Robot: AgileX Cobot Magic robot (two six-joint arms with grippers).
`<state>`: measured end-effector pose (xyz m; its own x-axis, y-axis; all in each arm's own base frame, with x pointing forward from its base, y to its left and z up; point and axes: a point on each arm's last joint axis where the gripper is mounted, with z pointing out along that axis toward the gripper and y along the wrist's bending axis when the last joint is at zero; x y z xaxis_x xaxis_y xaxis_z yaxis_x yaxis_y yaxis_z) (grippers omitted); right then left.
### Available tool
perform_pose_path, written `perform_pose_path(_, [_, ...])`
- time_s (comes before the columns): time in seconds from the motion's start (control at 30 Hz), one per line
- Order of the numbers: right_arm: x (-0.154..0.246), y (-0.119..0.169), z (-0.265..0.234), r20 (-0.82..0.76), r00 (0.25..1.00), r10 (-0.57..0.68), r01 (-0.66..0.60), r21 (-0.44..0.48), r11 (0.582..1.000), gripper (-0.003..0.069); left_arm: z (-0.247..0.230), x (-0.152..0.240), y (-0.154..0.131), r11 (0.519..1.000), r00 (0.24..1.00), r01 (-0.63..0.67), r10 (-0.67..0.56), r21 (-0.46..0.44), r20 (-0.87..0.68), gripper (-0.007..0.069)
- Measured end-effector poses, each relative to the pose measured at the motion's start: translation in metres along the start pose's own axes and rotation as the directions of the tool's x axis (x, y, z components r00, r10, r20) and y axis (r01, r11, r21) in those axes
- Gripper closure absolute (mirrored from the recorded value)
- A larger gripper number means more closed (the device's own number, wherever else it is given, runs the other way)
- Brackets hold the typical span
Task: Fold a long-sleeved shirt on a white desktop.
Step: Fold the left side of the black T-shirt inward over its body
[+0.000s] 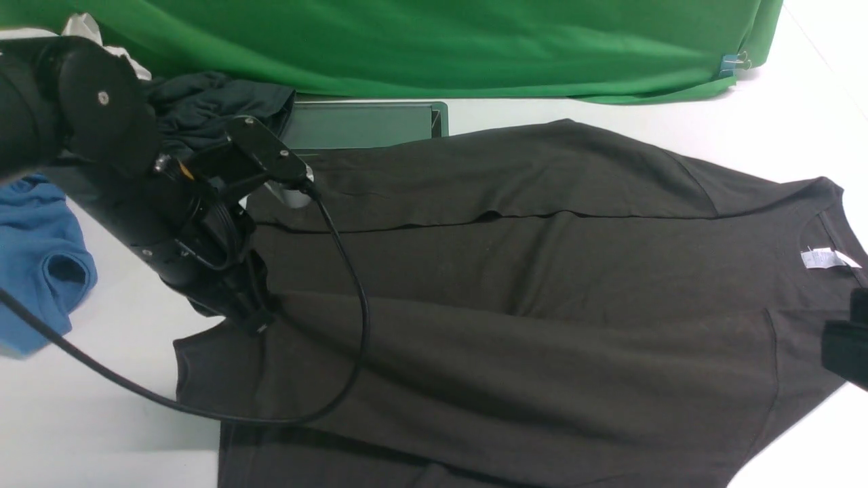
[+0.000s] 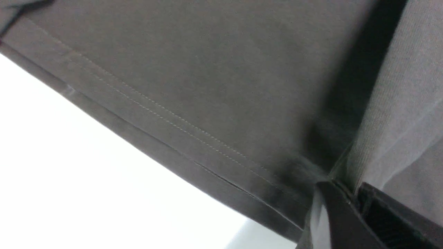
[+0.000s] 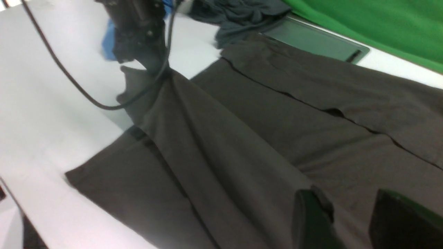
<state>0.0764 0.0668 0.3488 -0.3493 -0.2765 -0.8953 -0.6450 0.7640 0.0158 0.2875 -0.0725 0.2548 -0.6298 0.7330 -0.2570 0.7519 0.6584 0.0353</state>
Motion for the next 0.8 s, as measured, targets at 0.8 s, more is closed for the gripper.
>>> perform_pose_path(0.8, [0.024,-0.033,0.106,-0.510,0.860,-0.018,0.133,0.190,0.973,0.0420,0.034,-0.014,0.028,0.996,0.998,-0.025,0.020,-0.091,-0.059,0.0601])
